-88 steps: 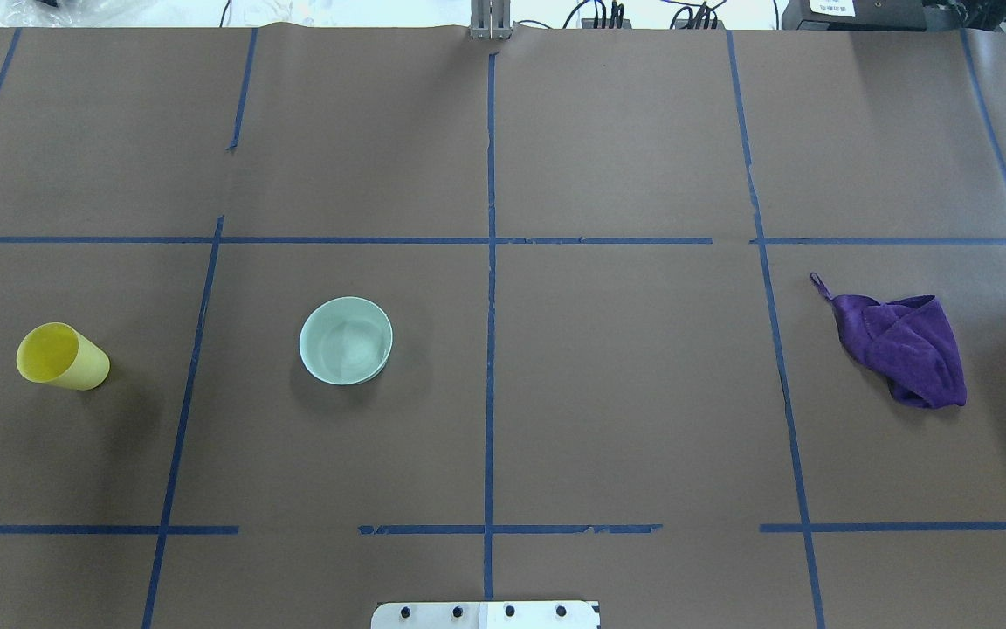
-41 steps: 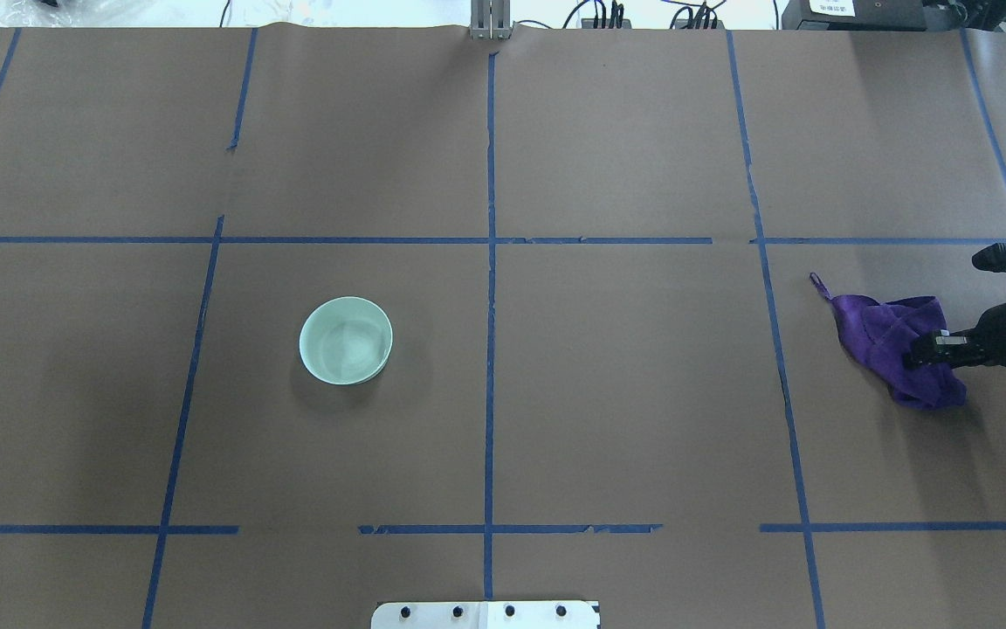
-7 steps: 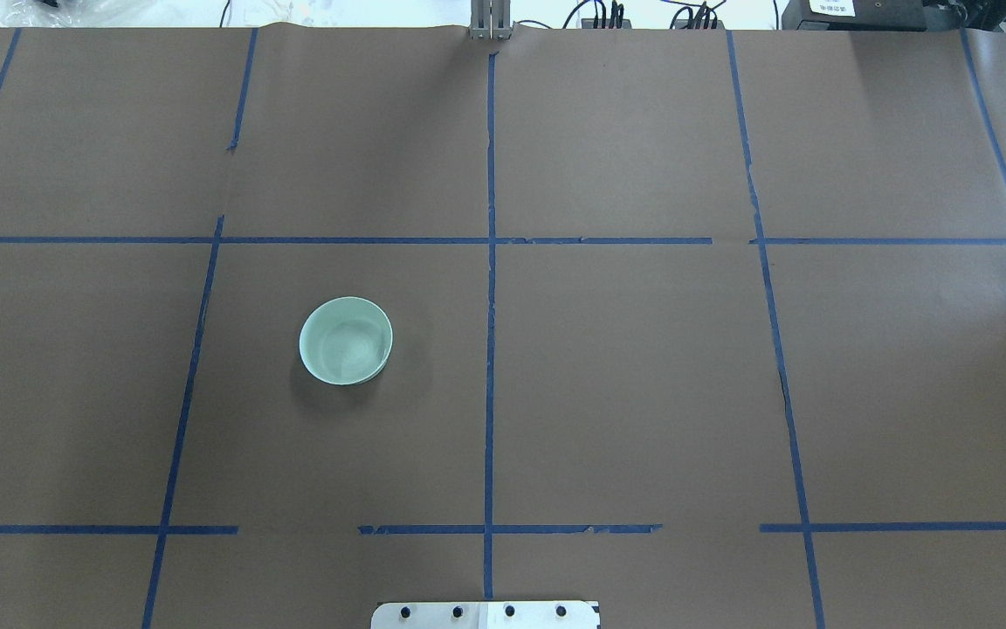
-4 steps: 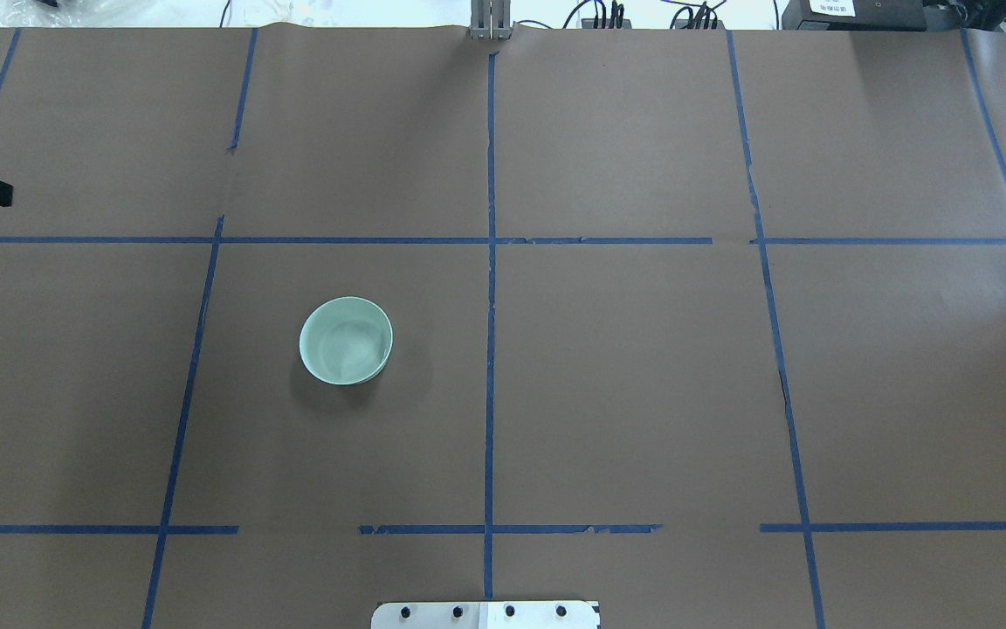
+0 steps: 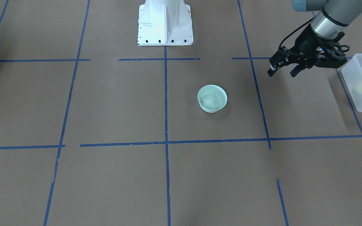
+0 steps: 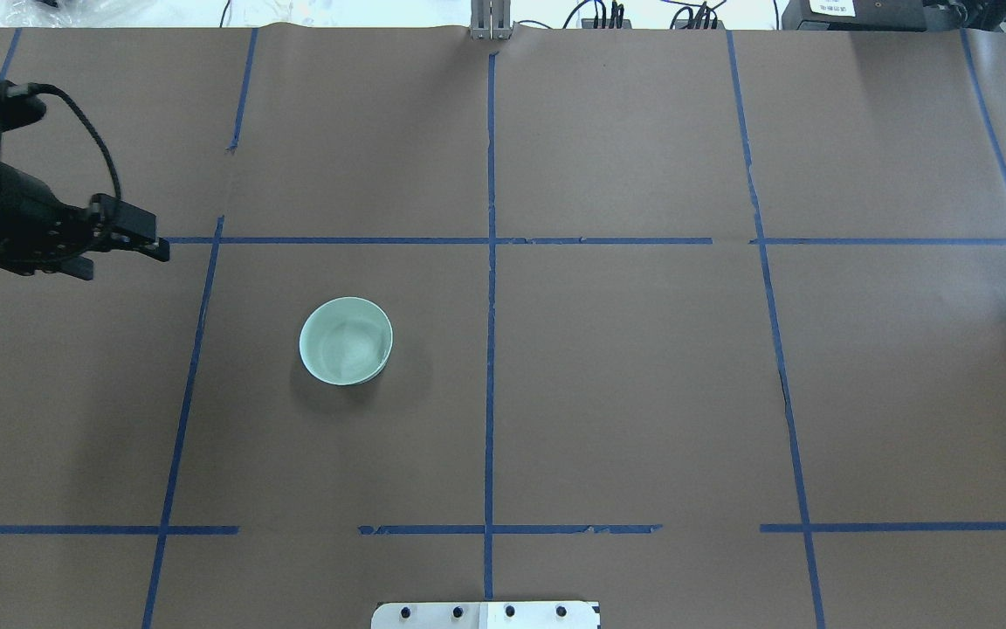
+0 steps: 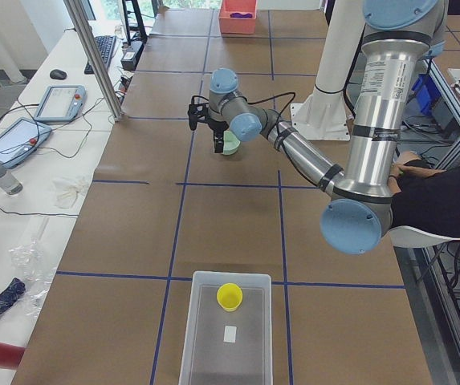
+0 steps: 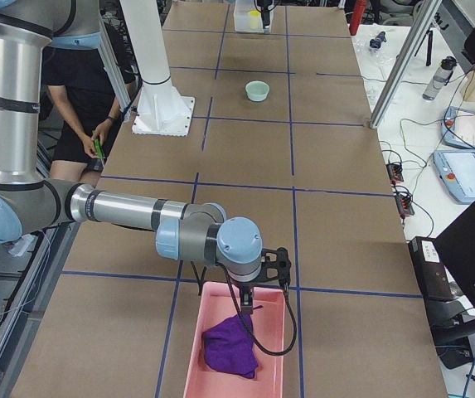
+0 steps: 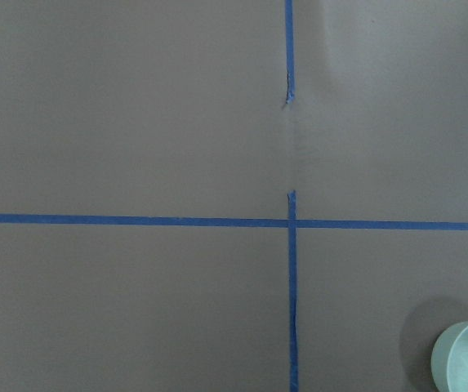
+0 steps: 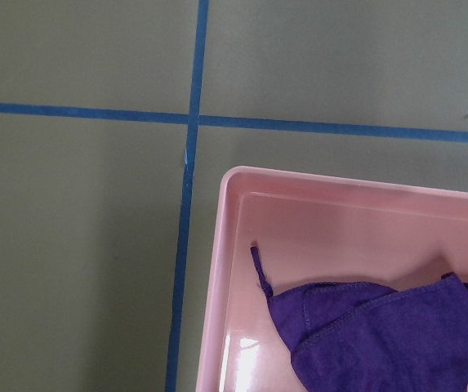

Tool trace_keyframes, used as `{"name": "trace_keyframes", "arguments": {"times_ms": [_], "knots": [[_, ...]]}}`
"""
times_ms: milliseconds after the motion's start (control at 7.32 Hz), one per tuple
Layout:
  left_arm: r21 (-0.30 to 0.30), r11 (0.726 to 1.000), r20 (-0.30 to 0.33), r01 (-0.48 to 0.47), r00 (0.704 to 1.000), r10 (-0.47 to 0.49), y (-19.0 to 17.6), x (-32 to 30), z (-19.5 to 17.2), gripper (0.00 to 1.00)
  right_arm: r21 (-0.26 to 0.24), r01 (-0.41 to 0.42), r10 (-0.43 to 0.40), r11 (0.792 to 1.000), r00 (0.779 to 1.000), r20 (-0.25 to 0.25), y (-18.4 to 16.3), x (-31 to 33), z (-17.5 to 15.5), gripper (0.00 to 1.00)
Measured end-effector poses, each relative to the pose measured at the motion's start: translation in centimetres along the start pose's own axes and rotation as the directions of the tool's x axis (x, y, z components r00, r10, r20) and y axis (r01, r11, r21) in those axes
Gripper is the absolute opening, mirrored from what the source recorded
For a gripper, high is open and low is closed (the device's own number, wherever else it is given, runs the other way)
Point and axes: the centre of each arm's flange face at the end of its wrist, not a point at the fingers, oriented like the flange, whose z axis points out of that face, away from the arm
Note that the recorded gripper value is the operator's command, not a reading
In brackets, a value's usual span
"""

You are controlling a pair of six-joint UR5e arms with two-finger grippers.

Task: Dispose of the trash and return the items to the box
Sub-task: 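Reach the left gripper to the green bowl and grasp its rim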

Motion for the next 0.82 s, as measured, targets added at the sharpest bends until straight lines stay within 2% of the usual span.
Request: {"name": "trace_keyframes", "arguments": {"times_ms": [410, 820], "knots": [[-0.006, 0.998, 0.046, 0.07, 0.996, -0.07, 2.4, 5.9, 8.2, 1.0, -0.008, -0.024, 0.024, 1.0, 1.0, 0.006, -2.1, -1.9, 0.4, 1.0], [-0.002, 0.994, 0.074, 0.112, 0.991, -0.111, 6.4, 7.0, 16.1, 1.0, -0.013, -0.048, 0.049, 0.999, 0.998, 0.026, -3.0, -3.3, 0.6, 1.0]]}}
